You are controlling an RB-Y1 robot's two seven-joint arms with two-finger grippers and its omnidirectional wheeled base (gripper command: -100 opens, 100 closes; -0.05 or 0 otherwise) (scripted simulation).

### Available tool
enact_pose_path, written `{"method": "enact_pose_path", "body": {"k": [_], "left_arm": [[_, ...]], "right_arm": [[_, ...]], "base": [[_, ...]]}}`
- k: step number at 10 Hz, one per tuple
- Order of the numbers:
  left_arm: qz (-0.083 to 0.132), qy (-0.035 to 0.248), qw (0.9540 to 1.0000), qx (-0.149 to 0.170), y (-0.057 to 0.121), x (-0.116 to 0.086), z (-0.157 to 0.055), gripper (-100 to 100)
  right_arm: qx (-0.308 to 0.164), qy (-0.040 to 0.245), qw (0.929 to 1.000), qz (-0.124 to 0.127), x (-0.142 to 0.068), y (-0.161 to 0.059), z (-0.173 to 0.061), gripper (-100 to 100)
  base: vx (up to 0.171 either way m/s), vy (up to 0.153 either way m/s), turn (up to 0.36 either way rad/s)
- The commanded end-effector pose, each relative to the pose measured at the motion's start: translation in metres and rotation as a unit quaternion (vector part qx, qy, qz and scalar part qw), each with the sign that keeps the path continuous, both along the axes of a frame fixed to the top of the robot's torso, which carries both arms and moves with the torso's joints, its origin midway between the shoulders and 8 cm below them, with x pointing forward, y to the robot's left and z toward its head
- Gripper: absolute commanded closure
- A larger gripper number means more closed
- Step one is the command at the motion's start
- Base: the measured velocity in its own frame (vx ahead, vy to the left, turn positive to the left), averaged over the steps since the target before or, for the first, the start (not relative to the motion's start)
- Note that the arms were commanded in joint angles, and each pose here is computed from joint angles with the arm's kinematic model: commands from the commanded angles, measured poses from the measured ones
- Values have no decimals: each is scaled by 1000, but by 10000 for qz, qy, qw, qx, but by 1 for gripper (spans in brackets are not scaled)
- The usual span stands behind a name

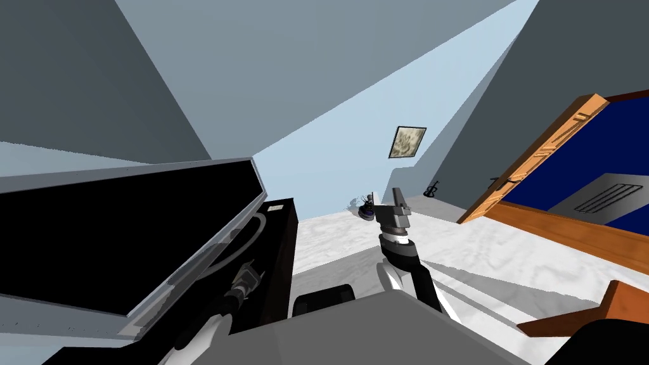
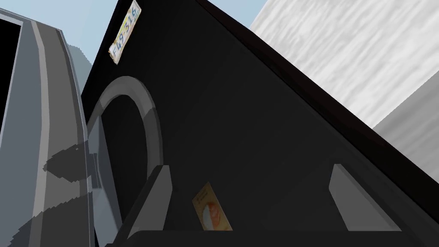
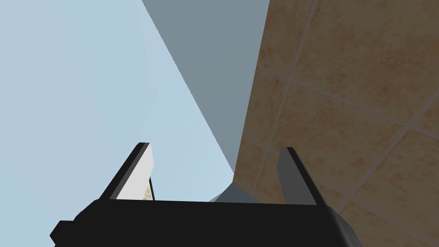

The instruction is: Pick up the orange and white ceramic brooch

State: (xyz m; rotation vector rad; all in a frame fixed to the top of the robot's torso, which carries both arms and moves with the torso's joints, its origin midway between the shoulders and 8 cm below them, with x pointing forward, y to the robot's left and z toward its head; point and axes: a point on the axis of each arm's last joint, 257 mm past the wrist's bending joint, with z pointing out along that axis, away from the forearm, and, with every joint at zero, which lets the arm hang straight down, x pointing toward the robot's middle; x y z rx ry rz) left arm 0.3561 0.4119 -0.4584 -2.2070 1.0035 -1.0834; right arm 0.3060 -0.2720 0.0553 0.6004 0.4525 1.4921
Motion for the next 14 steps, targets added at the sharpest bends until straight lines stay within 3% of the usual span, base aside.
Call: {"method": "enact_pose_path", "body": {"k": [1,2,3,6,7,8,9,10,11,13,14], "left_arm": [[227,380,9989,-132,18,-18,-20,-100],[220,456,9986,-148,17,-20,-24,-100],[390,691,9964,-294,29,-30,-33,-100],[450,849,9949,-291,34,-40,-43,-100],[664,1178,9898,-439,48,-58,-58,-100],[691,1221,9892,-434,50,-62,-61,-100],[917,1463,9834,-564,65,-77,-70,-100],[937,1570,9814,-579,65,-84,-75,-100],[1186,1761,9748,-690,81,-99,-83,-100],[1185,1894,9720,-725,79,-106,-87,-100],[1386,2135,9631,-878,88,-122,-94,-100]], "right_arm": [[0,0,10000,0,0,0,0,0],[0,1,10000,0,0,0,0,0],[0,0,10000,0,0,0,0,0],[0,0,10000,0,0,0,0,0],[0,0,10000,0,0,0,0,0],[0,1,10000,0,0,0,0,0],[0,1,10000,0,0,0,0,0],[0,1,10000,0,0,0,0,0],[0,1,10000,0,0,0,0,0],[-1,1,10000,0,0,0,0,0],[0,0,10000,0,0,0,0,0]], "base": [[99,-35,21],[112,-27,22],[169,-16,31],[67,-2,4],[72,5,36],[118,-3,26],[160,-12,42],[154,-19,19],[189,24,49],[105,13,7],[115,0,51]]}}
